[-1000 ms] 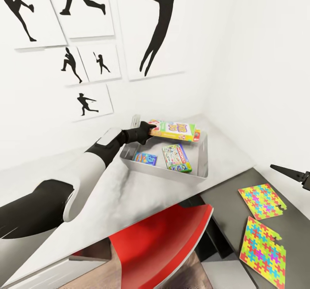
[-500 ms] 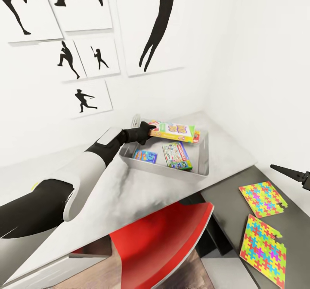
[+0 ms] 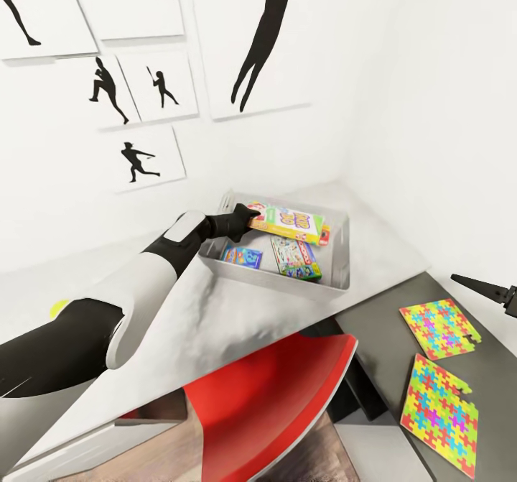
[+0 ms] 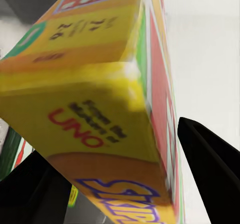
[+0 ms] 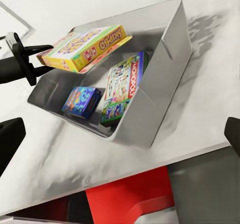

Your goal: Put all the toys in the child's room - the three board games (two on the bed and one on the table), the two jigsaw puzzles on the table, and the tennis ball on the table - inside the toy box on the table in the child's room.

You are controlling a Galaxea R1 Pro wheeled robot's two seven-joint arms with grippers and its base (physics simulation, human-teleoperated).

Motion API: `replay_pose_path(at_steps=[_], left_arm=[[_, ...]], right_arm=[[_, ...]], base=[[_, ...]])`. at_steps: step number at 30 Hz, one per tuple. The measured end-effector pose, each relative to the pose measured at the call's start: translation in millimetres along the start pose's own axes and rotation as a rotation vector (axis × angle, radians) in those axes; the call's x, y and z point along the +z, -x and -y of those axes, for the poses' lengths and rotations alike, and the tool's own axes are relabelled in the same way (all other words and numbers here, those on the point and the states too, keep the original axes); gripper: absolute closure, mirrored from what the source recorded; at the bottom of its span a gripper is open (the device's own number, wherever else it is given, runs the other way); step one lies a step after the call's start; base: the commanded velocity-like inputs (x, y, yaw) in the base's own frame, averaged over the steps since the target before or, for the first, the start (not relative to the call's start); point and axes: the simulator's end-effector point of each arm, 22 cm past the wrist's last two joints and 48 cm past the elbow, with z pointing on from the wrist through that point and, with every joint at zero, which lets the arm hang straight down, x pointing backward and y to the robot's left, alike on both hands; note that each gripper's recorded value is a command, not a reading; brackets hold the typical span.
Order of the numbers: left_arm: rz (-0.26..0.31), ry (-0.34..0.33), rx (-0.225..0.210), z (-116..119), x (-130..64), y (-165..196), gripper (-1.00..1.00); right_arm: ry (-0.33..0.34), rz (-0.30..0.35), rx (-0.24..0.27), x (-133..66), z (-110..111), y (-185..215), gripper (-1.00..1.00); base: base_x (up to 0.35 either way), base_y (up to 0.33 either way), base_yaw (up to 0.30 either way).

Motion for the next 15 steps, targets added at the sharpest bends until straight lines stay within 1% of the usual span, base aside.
replay_pose_path(at_steps=[15], left_arm=[[-0.006, 0.018, -0.005, -16, 9.1, 0, 1.0]], right_arm=[[-0.008, -0.018, 0.014, 6.2, 8, -8, -1.0]], base=[[0.0, 0.0, 0.0]])
